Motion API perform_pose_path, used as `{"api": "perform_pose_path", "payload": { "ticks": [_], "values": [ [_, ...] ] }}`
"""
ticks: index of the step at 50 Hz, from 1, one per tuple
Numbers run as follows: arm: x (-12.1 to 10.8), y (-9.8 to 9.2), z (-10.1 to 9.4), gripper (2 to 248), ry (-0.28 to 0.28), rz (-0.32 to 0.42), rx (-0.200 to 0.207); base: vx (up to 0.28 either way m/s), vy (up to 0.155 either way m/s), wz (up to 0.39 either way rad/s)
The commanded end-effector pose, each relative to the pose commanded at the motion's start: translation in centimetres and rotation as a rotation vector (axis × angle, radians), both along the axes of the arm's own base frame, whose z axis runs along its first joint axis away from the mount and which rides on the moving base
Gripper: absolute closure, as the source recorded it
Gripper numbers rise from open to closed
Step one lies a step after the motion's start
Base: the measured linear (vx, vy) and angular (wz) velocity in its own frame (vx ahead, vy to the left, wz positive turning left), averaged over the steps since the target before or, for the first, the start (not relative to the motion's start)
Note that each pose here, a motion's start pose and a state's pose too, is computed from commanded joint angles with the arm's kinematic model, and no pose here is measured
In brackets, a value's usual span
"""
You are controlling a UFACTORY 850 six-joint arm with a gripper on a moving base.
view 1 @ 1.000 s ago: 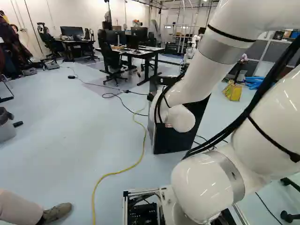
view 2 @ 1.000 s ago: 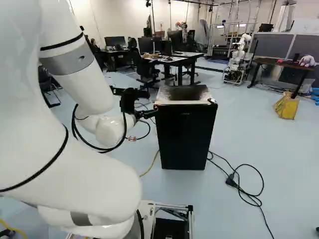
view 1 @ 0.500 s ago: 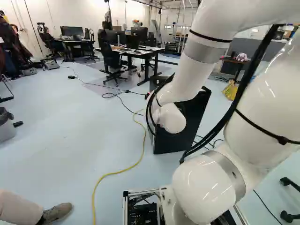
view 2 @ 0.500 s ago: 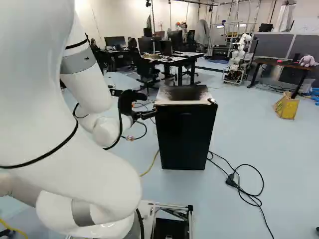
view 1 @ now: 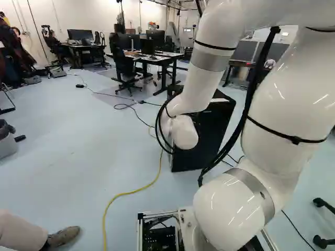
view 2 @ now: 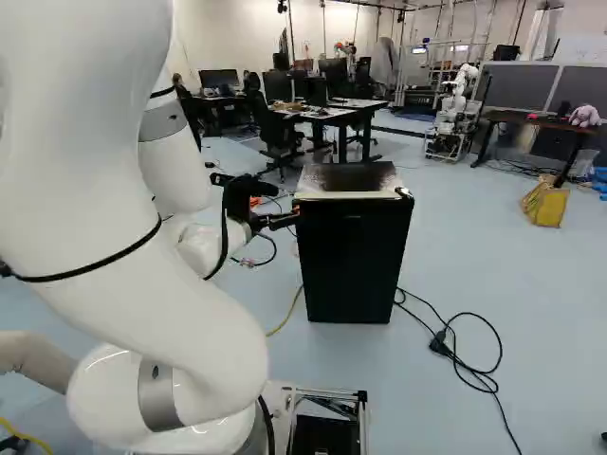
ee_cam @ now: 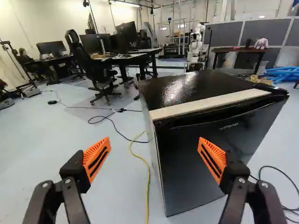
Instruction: Grab a drink from the fridge
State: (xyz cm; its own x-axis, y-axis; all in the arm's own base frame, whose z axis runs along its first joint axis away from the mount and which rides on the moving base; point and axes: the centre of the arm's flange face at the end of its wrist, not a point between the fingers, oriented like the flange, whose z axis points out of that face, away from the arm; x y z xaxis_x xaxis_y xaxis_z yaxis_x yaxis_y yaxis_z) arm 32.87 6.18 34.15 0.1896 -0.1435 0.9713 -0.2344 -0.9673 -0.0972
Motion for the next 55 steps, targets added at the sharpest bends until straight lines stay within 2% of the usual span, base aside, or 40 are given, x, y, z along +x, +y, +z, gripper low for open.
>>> {"api": "perform_pose_path", "payload": {
  "ticks": [25, 55],
  "values": [
    [1.0, 0.4, -2.1, 3, 0.015, -0.108, -0.021, 0.000, 0.000, 0.000],
    [1.8, 1.1, -5.1, 3, 0.055, -0.200, -0.058, 0.000, 0.000, 0.000]
  ]
}}
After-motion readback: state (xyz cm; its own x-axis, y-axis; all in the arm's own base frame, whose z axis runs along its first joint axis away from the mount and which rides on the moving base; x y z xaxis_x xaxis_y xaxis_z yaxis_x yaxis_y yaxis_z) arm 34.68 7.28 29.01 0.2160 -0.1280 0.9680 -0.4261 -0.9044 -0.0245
